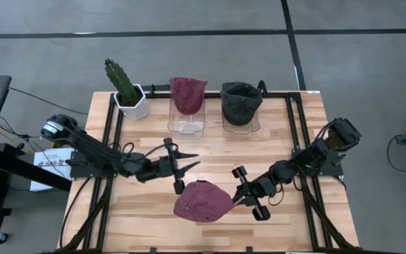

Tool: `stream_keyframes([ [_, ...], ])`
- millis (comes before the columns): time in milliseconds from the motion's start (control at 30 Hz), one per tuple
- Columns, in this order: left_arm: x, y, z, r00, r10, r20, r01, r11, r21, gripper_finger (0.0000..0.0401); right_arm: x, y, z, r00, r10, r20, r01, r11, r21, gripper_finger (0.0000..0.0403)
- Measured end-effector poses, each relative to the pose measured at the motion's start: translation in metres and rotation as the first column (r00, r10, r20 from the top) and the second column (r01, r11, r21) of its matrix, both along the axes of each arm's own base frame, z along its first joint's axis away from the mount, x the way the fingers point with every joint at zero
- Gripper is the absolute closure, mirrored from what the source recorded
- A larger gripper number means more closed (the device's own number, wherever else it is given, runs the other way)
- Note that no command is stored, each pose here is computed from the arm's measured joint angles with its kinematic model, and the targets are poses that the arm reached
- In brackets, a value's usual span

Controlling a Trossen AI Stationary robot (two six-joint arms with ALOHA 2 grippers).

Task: Pick & Place hat
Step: Put the red cap into the transparent bin

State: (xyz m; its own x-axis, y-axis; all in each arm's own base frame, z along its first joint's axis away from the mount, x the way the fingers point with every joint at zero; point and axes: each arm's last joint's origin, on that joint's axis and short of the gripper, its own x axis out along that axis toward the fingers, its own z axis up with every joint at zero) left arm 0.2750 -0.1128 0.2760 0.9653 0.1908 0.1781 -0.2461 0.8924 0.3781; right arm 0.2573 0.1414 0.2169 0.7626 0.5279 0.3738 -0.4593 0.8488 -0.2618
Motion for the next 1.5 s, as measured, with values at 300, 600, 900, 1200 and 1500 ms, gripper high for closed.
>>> stream_keyframes([
  [300,0.014,-0.007,0.024,0.995,-0.071,0.072,0.070,0.997,0.018,0.0304,0.007,-0.010,-0.003,0.998,-0.028,-0.058,0.029,0.999,0.014,0.0397],
  [600,0.034,-0.001,0.067,0.961,-0.174,0.213,0.178,0.984,0.001,0.0304,0.011,-0.015,-0.002,0.997,-0.041,-0.068,0.043,0.999,0.024,0.0398],
  [900,0.065,0.028,0.068,0.961,-0.166,0.220,0.160,0.986,0.043,0.0304,0.015,-0.008,0.000,0.995,-0.044,-0.086,0.044,0.999,-0.011,0.0398],
  [1200,0.056,0.056,0.076,0.998,0.025,0.063,-0.031,0.995,0.097,0.0304,0.013,-0.003,0.000,0.992,-0.095,-0.082,0.094,0.995,-0.016,0.0397],
  [1500,-0.001,0.071,0.122,0.974,0.192,0.121,-0.203,0.976,0.079,0.0304,0.011,0.003,-0.002,0.996,-0.008,-0.092,0.004,0.999,-0.047,0.0398],
])
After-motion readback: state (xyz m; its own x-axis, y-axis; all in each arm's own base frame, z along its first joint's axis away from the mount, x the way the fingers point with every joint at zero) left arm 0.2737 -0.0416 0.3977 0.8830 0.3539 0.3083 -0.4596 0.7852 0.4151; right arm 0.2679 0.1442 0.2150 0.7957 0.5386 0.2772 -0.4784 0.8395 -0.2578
